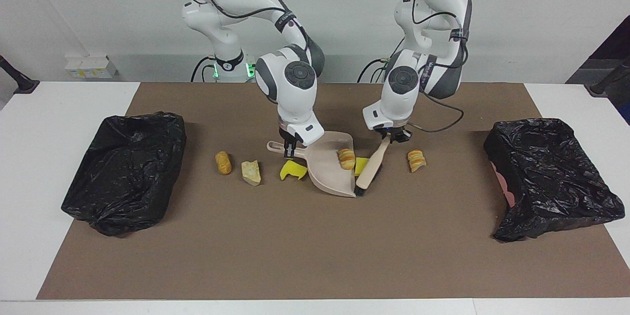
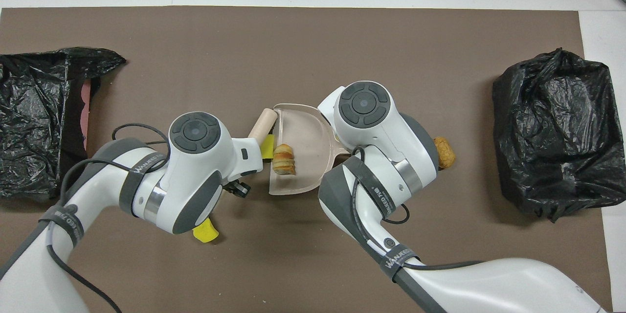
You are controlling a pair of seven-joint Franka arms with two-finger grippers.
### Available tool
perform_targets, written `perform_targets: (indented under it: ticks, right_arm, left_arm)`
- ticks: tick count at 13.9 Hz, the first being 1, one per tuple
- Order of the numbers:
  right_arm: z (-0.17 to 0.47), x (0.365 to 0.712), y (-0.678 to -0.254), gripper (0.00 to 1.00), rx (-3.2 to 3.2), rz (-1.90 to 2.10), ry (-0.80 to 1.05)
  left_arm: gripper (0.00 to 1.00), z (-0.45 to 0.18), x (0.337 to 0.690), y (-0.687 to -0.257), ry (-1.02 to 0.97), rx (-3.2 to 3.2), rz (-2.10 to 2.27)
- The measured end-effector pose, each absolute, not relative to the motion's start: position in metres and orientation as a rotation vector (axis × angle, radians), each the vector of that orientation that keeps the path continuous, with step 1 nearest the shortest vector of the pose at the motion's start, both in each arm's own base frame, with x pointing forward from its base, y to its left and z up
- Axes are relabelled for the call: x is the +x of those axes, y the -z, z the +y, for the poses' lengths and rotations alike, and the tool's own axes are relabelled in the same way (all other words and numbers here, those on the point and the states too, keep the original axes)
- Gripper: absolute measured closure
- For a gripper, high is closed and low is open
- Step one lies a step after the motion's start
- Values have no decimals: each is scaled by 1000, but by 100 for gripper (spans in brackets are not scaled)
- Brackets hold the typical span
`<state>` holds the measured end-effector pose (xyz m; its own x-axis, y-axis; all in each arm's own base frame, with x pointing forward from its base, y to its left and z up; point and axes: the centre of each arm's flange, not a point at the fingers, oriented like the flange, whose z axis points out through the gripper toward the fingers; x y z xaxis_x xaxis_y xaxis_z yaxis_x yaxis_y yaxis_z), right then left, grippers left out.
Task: Sweep and dump trash in bin
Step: 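Sweep crumbs into the dustpan with the brush in the left gripper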
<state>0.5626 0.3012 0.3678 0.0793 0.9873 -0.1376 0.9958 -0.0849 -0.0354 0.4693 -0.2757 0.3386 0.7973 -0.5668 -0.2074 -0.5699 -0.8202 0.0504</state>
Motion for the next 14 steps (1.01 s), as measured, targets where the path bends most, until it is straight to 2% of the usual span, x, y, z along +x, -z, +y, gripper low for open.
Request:
perform_targets:
  ticks: [3,6,14]
  right_arm:
    - [299,563,-366,68,2260,2076,199]
    - [296,562,-361,68,2264,2074,207]
    - [298,559,-363,68,2258,2079,202]
  left_arm:
    - [73,-307,450,-352,-396,-3077,842]
    - [73,-308,452,-374,-485,-3169,750]
    - [73,-206,461,-432,-499,-3034,247]
